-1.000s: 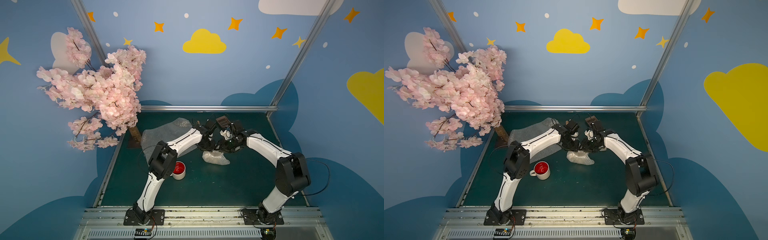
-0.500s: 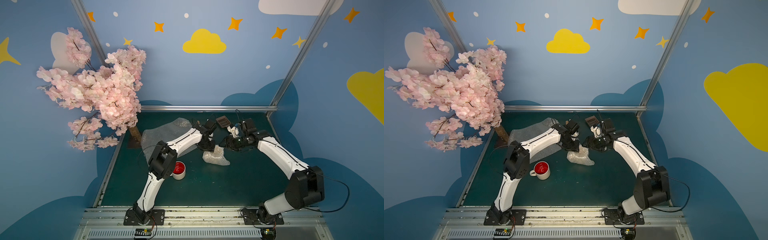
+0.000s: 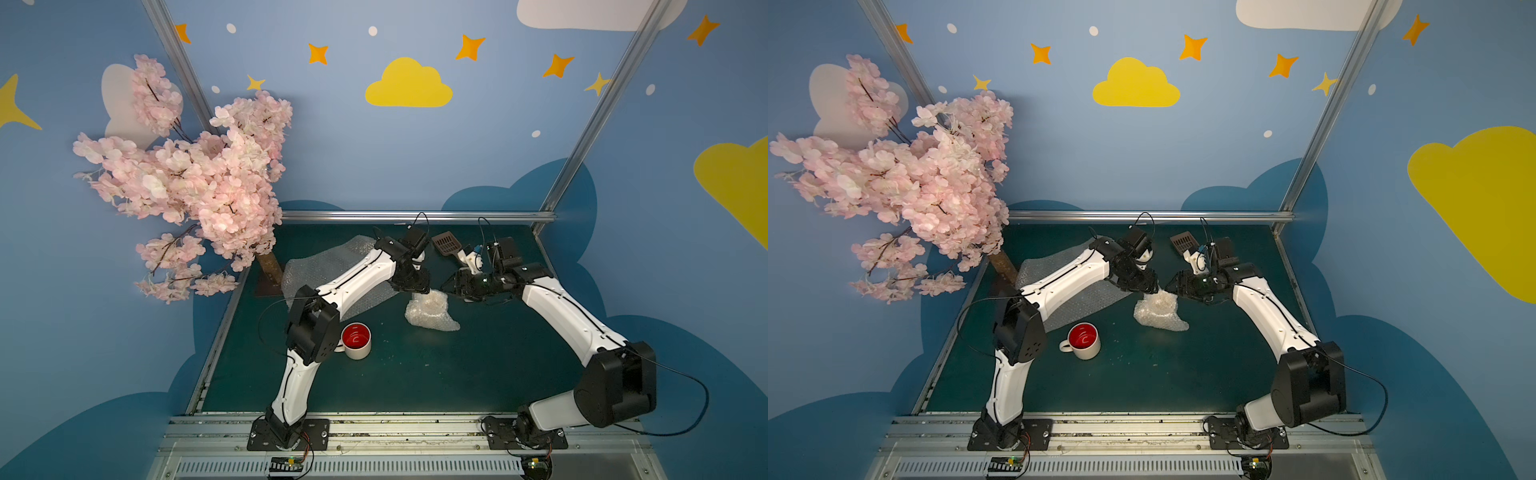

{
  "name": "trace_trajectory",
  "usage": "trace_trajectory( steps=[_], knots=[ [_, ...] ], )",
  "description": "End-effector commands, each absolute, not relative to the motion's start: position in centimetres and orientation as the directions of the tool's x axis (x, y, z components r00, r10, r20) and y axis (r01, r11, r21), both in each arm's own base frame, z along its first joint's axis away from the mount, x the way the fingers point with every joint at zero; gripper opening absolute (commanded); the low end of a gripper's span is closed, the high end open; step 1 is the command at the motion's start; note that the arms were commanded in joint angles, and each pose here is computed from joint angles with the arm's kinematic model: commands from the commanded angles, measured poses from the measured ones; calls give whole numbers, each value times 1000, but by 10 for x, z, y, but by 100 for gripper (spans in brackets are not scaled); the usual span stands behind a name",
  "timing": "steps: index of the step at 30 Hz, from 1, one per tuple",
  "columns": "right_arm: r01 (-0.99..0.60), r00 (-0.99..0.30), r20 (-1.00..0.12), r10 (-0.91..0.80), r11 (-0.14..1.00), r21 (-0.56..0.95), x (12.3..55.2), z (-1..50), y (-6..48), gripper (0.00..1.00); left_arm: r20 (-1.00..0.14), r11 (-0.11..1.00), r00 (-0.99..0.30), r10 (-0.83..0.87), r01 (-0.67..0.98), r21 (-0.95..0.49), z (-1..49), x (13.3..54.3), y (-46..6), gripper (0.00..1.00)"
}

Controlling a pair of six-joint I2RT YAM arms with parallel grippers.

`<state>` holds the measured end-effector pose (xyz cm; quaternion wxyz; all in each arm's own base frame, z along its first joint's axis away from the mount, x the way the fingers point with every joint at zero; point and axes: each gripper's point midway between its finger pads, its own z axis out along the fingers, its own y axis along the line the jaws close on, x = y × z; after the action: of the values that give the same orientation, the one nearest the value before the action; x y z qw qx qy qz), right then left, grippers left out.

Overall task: Wrap mugs in bubble wrap
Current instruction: Move the bubble wrap to the center of the board.

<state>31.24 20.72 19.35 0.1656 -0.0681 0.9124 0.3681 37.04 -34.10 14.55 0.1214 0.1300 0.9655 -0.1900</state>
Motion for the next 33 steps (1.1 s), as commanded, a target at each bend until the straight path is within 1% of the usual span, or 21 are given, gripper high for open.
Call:
trace_trajectory(
  steps=[1,8,10,15,19,24,27,29,33],
  knots=[
    [-277,-922,-388,-11,717,639,312,203,205,62,-301,888,-930,210,310,-339,168,368,-331,64],
    [-341,-896,-439,-63,732,590,323,214,212,65,-321,900,-935,151,265,-347,192,369,-295,68],
    [-371,-883,-459,-97,742,559,327,219,219,65,-318,908,-940,123,236,-347,195,368,-278,68],
    [-411,-868,-477,-135,734,540,345,230,237,66,-284,934,-958,42,139,-330,198,360,-231,69],
    [-429,-864,-471,-175,747,508,357,225,248,69,-244,945,-970,-17,64,-320,192,351,-197,69],
    [-415,-872,-428,-238,823,388,368,208,237,70,-222,950,-972,-72,1,-313,182,338,-167,68],
    [-416,-872,-421,-249,830,370,370,202,234,71,-218,950,-972,-91,-19,-312,174,334,-158,68],
    [-423,-872,-412,-262,828,367,369,200,235,73,-190,956,-976,-108,-50,-287,170,329,-147,68],
    [-458,-853,-433,-290,815,356,372,203,244,75,-132,957,-977,-170,-132,-259,156,323,-122,68]
  ],
)
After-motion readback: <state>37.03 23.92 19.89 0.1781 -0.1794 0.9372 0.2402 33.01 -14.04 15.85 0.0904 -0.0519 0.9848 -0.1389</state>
